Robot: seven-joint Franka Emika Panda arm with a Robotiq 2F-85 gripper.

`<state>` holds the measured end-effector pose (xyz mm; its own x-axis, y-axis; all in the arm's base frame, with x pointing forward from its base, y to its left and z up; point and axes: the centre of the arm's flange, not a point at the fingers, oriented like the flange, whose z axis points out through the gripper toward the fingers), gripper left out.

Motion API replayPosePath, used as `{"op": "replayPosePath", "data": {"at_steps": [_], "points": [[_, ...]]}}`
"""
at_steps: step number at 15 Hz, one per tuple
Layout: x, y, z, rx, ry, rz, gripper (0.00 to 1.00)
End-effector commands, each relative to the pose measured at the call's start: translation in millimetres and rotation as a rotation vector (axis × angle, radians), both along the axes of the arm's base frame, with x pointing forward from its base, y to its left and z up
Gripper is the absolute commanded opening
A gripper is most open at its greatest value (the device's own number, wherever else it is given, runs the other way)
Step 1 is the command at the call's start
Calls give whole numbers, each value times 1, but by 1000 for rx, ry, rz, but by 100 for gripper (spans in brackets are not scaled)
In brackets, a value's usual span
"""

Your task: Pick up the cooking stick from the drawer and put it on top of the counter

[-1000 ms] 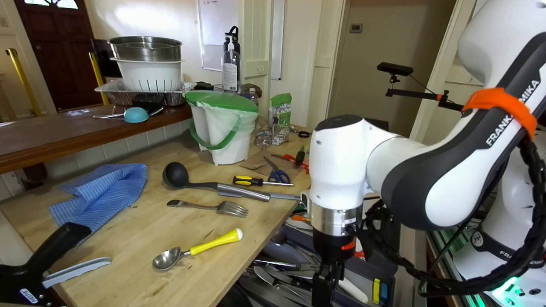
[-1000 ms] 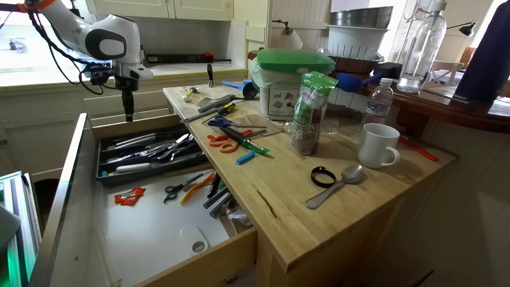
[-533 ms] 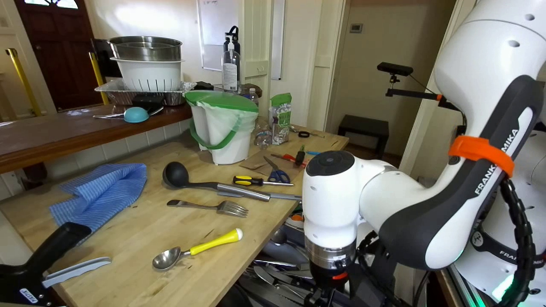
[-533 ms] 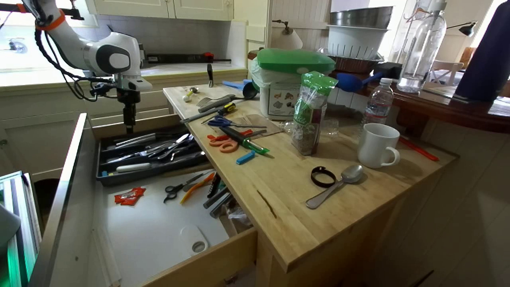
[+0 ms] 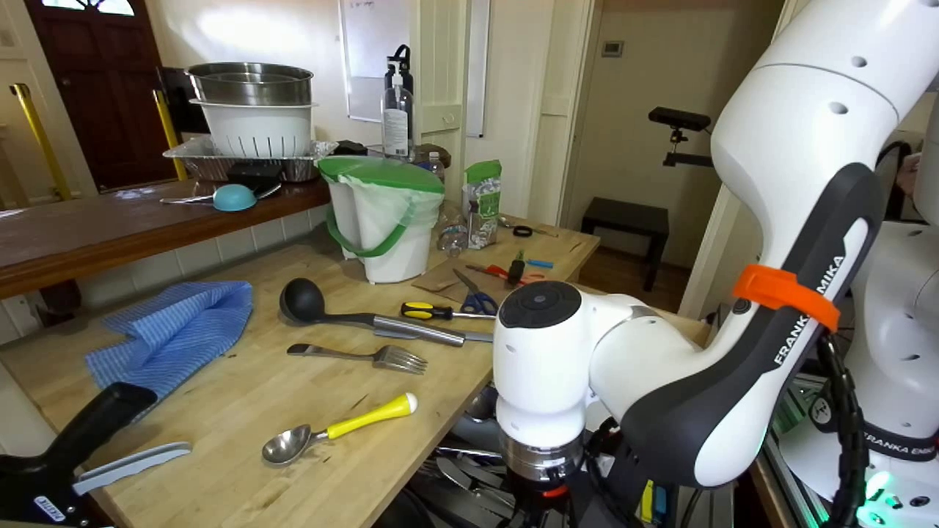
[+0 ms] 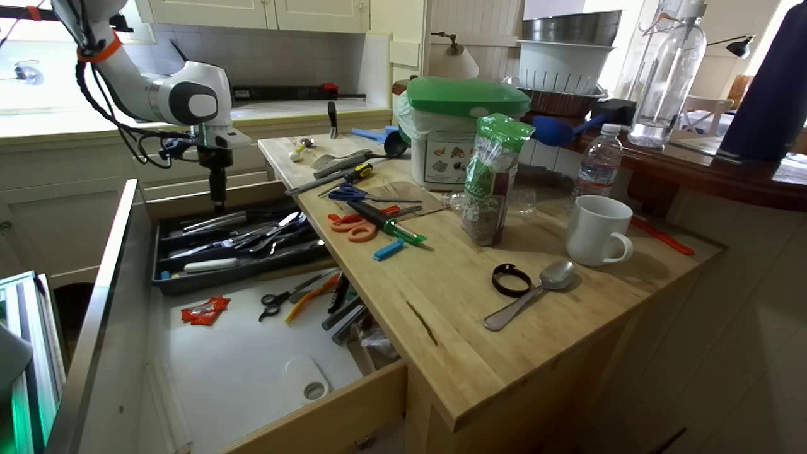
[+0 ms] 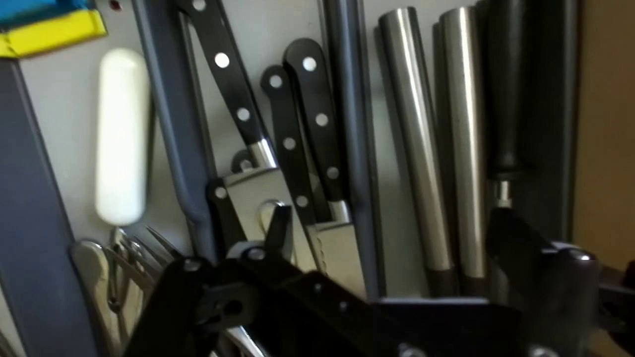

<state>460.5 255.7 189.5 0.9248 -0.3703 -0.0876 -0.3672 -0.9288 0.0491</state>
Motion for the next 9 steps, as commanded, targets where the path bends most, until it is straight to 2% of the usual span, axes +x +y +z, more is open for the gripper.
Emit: {"op": "replayPosePath", "data": {"at_steps": [1,3,5,9], "points": [[-1,2,0,67,-131,132,100],[-1,7,1,92,-170,173,100],[-4,13,0,97,-163,181,100],[0,21,-5,58,-128,176,100]]}}
